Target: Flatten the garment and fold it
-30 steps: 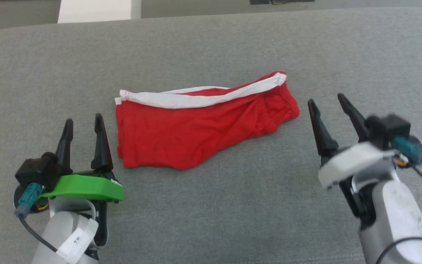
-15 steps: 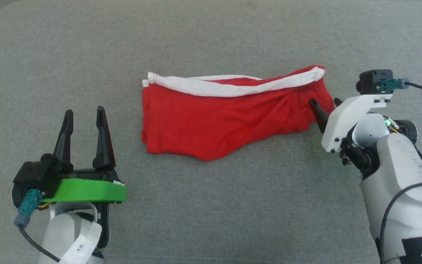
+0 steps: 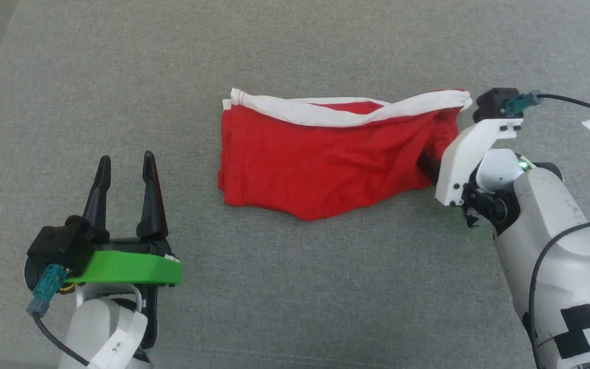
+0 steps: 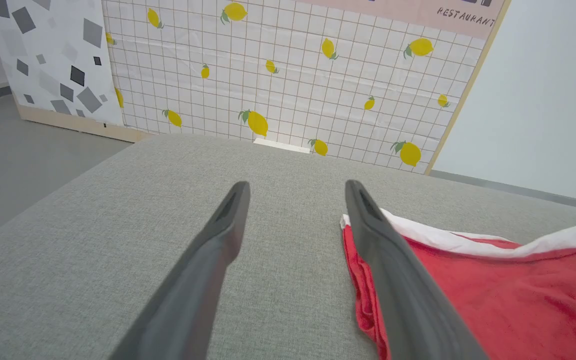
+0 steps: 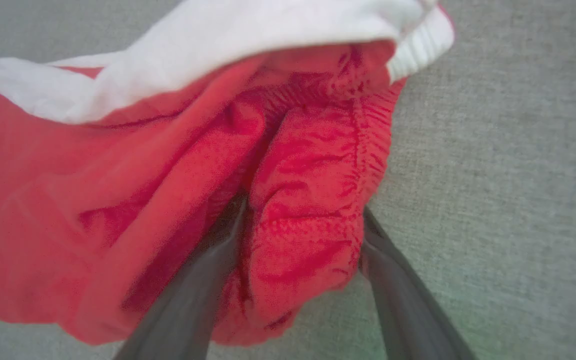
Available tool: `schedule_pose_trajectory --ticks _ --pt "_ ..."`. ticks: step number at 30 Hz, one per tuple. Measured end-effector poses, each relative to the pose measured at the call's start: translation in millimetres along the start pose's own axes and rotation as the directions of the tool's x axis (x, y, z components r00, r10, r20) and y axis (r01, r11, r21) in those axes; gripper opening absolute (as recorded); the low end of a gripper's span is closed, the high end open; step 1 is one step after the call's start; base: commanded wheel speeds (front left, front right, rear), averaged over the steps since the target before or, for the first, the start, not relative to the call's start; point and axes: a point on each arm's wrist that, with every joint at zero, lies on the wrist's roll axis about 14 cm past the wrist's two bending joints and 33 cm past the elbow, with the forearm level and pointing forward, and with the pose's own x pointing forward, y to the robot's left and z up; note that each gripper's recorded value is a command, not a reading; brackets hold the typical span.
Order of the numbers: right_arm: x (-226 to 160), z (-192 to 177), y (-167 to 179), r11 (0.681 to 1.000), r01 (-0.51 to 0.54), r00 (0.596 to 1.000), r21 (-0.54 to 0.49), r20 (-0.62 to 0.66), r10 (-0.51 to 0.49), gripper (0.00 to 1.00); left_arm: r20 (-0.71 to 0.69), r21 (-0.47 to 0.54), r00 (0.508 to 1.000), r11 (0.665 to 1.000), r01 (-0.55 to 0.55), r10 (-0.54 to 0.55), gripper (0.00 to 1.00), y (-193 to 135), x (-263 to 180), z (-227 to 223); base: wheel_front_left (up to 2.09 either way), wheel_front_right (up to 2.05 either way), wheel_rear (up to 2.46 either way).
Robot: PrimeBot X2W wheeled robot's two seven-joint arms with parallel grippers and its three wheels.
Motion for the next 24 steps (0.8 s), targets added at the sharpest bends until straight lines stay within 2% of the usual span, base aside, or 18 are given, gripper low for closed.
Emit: schedule_pose_trajectory --ticks 2,3,4,5,6,15,20,24 --pt "0.8 -2.8 6.7 1.000 -0.018 1.000 -0.016 -0.020 0.017 1.00 0.001 -0.001 1.000 1.000 -0.001 0.001 1.00 0.3 -0.2 0.6 0.00 0.00 0.00" --pt "0.9 -4.9 9.2 0.999 -0.024 0.999 -0.026 -0.034 0.023 0.93 0.002 -0.001 1.000 1.000 -0.001 0.001 1.00 0.1 -0.3 0.9 0.00 0.00 0.00" --pt "0.8 -5.6 10.6 0.999 -0.026 0.999 -0.033 -0.042 0.025 0.48 0.003 -0.001 1.000 1.000 0.000 0.000 1.00 0.0 -0.4 1.4 0.00 0.00 0.00" --pt "0.7 -5.8 11.5 0.999 -0.027 0.999 -0.038 -0.045 0.026 0.29 0.005 -0.001 1.000 1.000 0.000 0.000 1.00 -0.1 -0.4 1.9 0.00 0.00 0.00" --pt "0.6 -6.1 11.5 0.999 -0.026 0.999 -0.043 -0.046 0.024 0.00 0.005 -0.001 1.000 1.000 0.000 0.000 1.00 -0.2 -0.4 2.1 0.00 0.00 0.00" --pt "-8.5 -3.9 4.8 0.999 0.009 1.000 -0.040 0.007 -0.009 0.00 0.011 -0.008 1.000 1.000 0.007 -0.007 1.00 -3.9 -1.9 5.0 0.00 0.00 0.00" --pt "-28.1 4.1 -28.9 0.994 0.109 0.992 -0.032 0.071 -0.106 0.00 0.009 -0.014 1.000 1.000 0.017 -0.017 1.00 -8.4 -6.4 5.9 0.00 0.00 0.00" --pt "-55.5 16.1 -74.6 0.970 0.239 0.964 -0.042 0.132 -0.232 0.00 0.017 -0.017 0.999 0.999 0.028 -0.027 1.00 -12.7 -7.9 9.6 0.00 0.00 0.00"
